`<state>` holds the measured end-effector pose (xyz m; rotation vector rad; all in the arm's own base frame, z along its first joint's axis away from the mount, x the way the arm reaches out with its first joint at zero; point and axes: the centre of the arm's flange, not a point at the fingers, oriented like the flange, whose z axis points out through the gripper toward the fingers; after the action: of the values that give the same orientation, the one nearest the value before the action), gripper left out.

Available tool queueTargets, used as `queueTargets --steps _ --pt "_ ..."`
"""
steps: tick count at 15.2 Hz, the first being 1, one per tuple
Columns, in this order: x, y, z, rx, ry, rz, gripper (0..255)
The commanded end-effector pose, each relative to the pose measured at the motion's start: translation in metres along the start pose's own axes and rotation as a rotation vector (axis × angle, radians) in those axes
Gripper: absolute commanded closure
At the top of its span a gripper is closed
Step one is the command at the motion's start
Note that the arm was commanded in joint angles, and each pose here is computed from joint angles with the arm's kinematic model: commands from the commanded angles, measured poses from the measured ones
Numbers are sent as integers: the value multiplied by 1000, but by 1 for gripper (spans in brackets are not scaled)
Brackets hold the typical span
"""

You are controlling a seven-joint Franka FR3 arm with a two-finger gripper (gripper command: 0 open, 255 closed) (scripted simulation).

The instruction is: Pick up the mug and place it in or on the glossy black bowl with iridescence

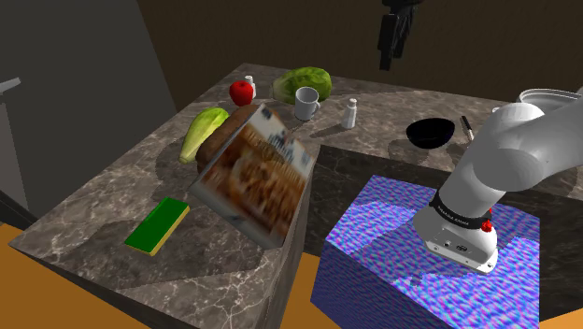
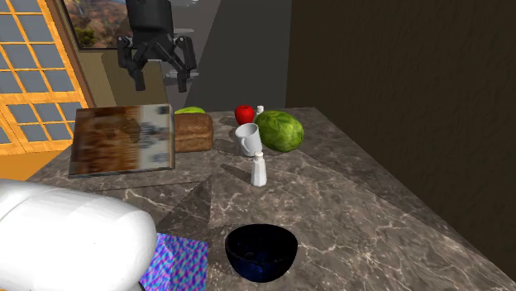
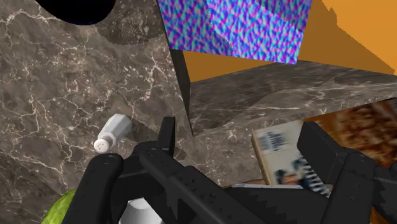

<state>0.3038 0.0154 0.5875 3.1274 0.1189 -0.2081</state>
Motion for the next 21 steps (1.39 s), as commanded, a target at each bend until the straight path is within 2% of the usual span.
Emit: queueTargets --steps 1,21 --pt "0 0 0 0 0 0 0" --pt "190 97 115 -65 148 87 0"
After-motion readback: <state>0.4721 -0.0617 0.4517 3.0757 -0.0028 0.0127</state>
